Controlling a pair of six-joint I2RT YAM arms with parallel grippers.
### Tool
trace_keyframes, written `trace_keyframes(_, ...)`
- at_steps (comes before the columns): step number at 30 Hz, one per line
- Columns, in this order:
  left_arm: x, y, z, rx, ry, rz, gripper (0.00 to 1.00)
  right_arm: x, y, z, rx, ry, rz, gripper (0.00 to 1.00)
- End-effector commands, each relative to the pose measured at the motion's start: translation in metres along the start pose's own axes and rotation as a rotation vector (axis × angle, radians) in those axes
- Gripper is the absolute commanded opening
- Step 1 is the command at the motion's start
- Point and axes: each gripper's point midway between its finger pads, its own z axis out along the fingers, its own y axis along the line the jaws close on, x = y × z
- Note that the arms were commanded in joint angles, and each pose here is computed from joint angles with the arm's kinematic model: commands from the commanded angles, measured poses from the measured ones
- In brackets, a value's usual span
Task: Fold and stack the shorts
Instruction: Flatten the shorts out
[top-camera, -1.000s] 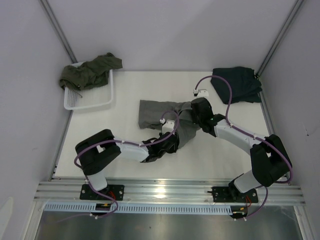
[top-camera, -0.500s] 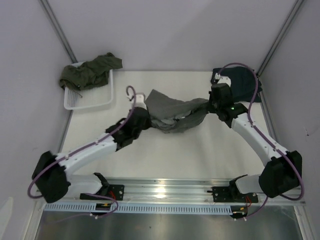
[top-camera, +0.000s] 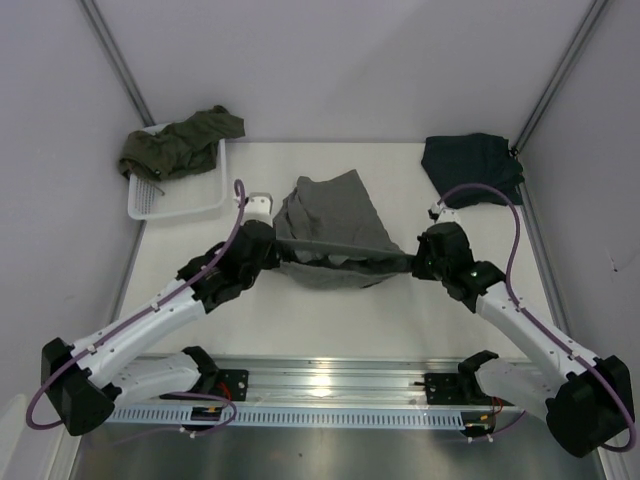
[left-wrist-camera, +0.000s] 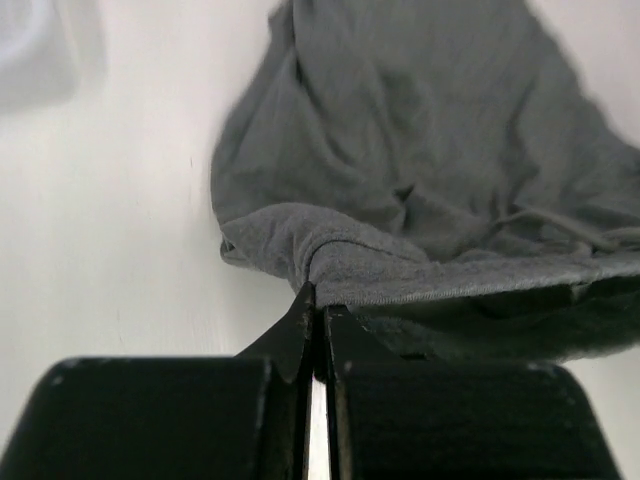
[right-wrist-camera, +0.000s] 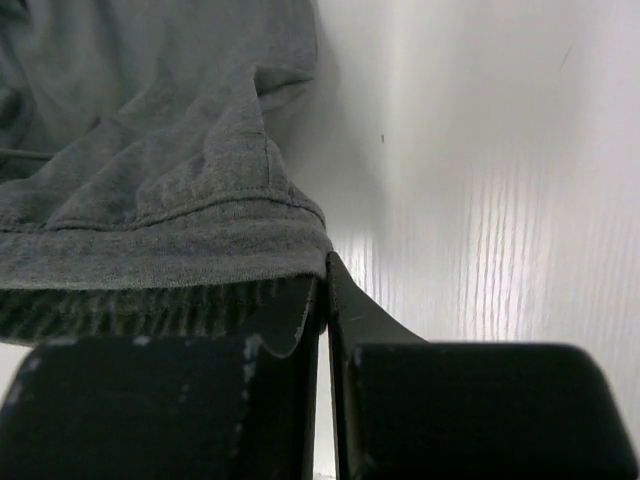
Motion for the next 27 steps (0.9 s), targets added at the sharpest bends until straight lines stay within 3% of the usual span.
trace_keyframes(1, 0.04, 0.041, 0.002, -0.162, 0.066, 0.032, 0.0, 0.026, -0.033, 0.008, 0.139, 0.023, 0.025, 0.02)
trace_keyframes(6, 0.081, 0.052, 0.005, -0.175, 0.099, -0.026, 0.0, 0.041, -0.036, 0.019, 0.161, 0.043, 0.004, 0.02)
trace_keyframes(10, 0.103, 0.046, -0.001, -0.089, 0.112, -0.087, 0.0, 0.053, -0.028, 0.022, 0.123, 0.058, -0.001, 0.04)
trace_keyframes(20, 0.128, 0.052, 0.003, -0.106, 0.162, -0.07, 0.0, 0.057, -0.015, 0.034, 0.076, 0.088, -0.021, 0.24)
trace_keyframes(23, 0.133, 0.052, 0.005, -0.111, 0.176, -0.062, 0.05, 0.06, -0.011, 0.037, 0.066, 0.101, -0.025, 0.27)
trace_keyframes(27, 0.133, 0.051, 0.003, -0.101, 0.173, -0.072, 0.2, 0.062, -0.007, 0.036, 0.05, 0.098, -0.033, 0.27)
